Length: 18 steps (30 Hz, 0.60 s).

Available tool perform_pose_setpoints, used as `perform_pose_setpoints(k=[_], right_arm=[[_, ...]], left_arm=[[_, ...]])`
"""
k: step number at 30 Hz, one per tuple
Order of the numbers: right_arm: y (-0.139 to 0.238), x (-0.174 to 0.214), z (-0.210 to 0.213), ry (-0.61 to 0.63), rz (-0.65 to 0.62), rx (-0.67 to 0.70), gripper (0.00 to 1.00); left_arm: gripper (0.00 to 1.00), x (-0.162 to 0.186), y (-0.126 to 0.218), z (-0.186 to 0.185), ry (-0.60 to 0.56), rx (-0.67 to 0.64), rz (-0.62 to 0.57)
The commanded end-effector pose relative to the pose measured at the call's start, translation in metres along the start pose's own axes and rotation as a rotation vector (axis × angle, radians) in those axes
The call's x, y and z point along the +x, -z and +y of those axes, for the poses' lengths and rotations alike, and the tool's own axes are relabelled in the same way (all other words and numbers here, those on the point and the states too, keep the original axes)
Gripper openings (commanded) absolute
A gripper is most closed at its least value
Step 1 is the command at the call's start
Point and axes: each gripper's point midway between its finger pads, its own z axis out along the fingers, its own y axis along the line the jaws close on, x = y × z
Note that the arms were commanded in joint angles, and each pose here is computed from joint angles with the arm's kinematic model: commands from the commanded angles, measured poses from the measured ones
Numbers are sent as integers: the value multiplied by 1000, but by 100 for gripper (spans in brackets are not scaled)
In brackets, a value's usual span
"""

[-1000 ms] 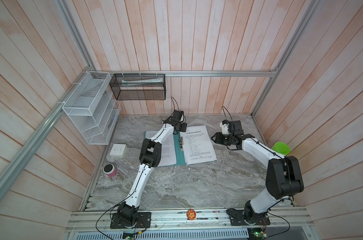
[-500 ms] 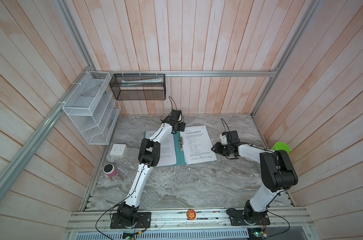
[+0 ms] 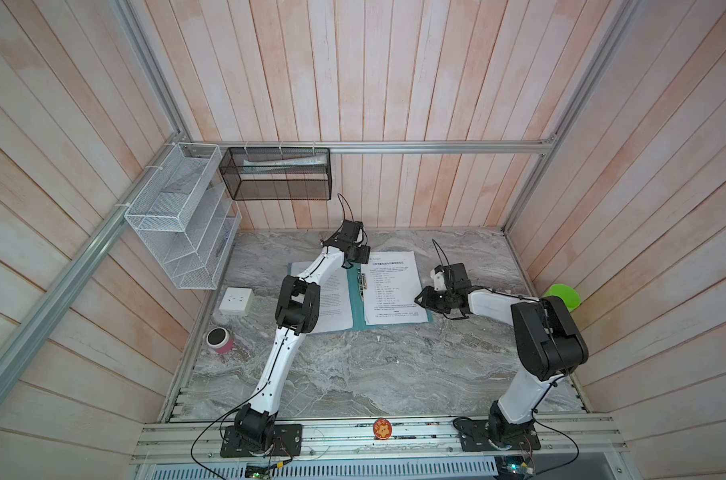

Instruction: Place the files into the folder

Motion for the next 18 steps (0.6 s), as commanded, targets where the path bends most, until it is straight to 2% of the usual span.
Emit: perform_pose_setpoints(k=[1, 11, 18], right_arm=[[1, -8, -1, 19, -13, 21, 39], [10, -50, -8, 35, -77, 51, 43], [-18, -95, -14, 37, -107, 44, 46]], left_arm=[[67, -1, 9, -2, -3, 11, 6], [66, -1, 12, -3, -6, 20, 2], [69, -15, 32, -3, 8, 11, -40]])
